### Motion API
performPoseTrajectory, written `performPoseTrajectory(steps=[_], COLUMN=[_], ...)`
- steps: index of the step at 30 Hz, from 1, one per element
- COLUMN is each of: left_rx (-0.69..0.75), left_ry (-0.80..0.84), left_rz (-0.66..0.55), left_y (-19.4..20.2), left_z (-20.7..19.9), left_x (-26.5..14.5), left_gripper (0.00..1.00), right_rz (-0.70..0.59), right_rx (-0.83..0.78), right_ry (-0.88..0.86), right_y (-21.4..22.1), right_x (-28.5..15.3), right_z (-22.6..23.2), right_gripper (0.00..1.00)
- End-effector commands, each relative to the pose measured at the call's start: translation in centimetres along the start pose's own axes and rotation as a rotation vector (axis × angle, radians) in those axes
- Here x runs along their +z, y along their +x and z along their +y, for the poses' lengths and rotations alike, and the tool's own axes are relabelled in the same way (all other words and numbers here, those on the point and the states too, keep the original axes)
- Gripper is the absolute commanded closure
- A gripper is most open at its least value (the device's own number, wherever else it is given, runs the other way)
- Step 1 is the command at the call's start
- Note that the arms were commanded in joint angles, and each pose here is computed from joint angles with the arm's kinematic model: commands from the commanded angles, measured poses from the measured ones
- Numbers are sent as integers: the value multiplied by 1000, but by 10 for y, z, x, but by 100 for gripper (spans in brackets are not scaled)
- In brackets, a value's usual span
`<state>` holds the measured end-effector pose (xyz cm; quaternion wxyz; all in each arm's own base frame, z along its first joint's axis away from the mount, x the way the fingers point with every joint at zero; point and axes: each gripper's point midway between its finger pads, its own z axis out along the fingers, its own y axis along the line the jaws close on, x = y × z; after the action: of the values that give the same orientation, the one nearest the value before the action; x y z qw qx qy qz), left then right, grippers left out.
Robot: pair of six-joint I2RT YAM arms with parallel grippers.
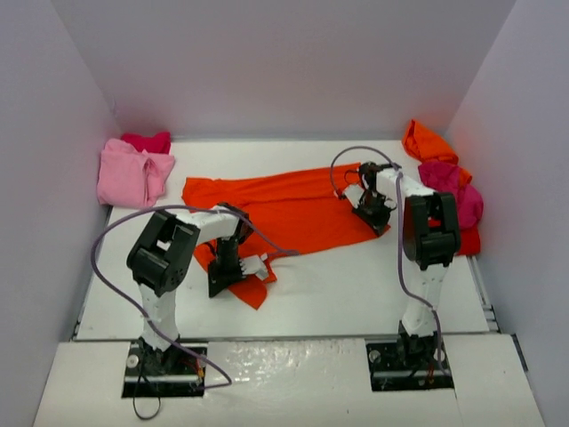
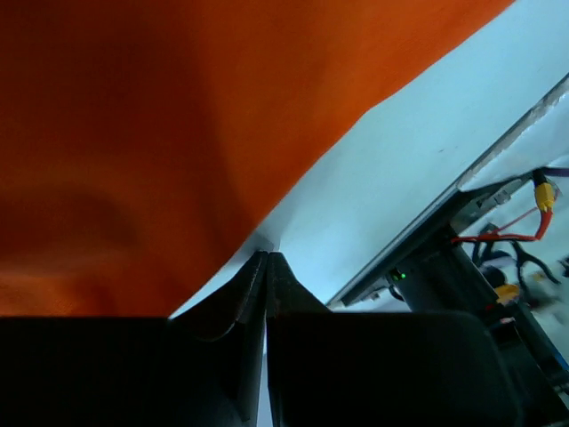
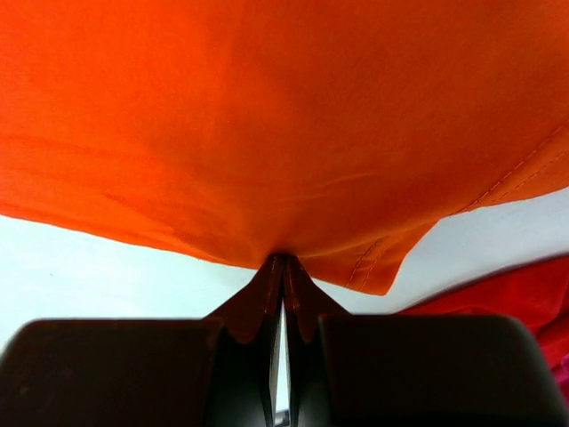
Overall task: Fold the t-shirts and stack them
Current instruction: Fold the flattened tshirt in 1/3 of the way
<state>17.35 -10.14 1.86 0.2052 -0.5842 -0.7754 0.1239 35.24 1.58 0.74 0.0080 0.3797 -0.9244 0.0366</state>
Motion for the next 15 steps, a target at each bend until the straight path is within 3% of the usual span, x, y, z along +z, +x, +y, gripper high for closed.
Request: performPoseTrajectory(steps=[1, 6, 15], left_rx=[-20, -109, -206], left_ry=[62, 100, 105], left_rz=[-15, -40, -94], left_y=[3, 28, 52], left_z=[26, 49, 69], left_x=[8, 7, 3], left_gripper=[100, 100, 100], right_rz=[249, 340, 267], right_rx=[-63, -243, -333], right_ry=[-132, -255, -350], right_y=[52, 91, 56], right_x=[10, 4, -5], right_z=[35, 85, 134], right_gripper=[100, 100, 98])
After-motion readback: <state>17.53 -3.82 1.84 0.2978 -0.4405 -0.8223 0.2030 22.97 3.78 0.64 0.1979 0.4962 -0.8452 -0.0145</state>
